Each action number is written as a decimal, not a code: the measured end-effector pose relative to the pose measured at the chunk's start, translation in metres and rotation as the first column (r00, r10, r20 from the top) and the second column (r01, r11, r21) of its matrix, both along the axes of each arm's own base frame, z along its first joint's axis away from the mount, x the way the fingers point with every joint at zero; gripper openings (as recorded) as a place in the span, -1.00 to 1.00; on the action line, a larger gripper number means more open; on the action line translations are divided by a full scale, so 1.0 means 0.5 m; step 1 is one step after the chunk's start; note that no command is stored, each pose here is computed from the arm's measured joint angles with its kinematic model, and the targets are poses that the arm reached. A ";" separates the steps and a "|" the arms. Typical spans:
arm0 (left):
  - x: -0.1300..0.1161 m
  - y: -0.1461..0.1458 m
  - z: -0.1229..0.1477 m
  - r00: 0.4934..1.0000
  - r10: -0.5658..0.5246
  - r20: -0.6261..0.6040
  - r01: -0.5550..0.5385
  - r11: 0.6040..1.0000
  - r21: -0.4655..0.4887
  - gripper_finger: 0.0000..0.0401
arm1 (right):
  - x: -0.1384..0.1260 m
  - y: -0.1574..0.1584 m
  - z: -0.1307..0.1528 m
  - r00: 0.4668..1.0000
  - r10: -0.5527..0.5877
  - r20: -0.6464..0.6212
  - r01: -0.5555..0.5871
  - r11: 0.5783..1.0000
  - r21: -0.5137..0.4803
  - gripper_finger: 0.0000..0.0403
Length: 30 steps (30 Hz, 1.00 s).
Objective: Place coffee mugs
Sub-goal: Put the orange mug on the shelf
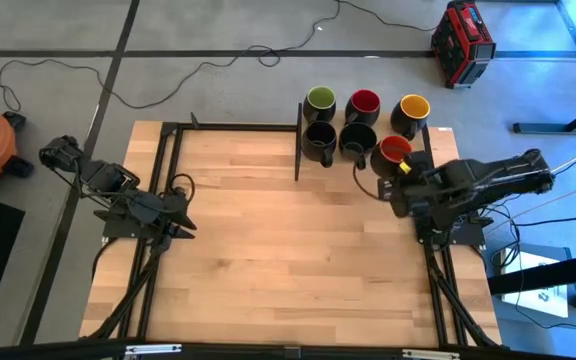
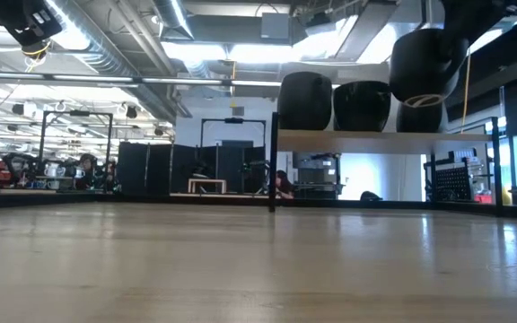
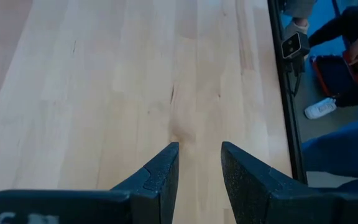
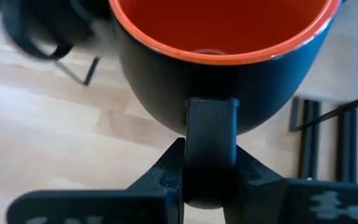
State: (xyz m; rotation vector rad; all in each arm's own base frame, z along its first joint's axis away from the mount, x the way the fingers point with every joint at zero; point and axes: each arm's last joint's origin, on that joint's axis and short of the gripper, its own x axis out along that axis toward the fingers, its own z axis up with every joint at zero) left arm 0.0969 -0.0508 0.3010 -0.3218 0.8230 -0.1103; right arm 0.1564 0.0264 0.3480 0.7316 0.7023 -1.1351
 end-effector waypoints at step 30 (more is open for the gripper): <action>0.003 0.002 0.002 0.999 0.036 0.031 -0.036 0.999 0.022 -0.43 | -0.008 -0.083 -0.085 0.983 -0.140 -0.122 0.132 0.988 -0.074 -0.78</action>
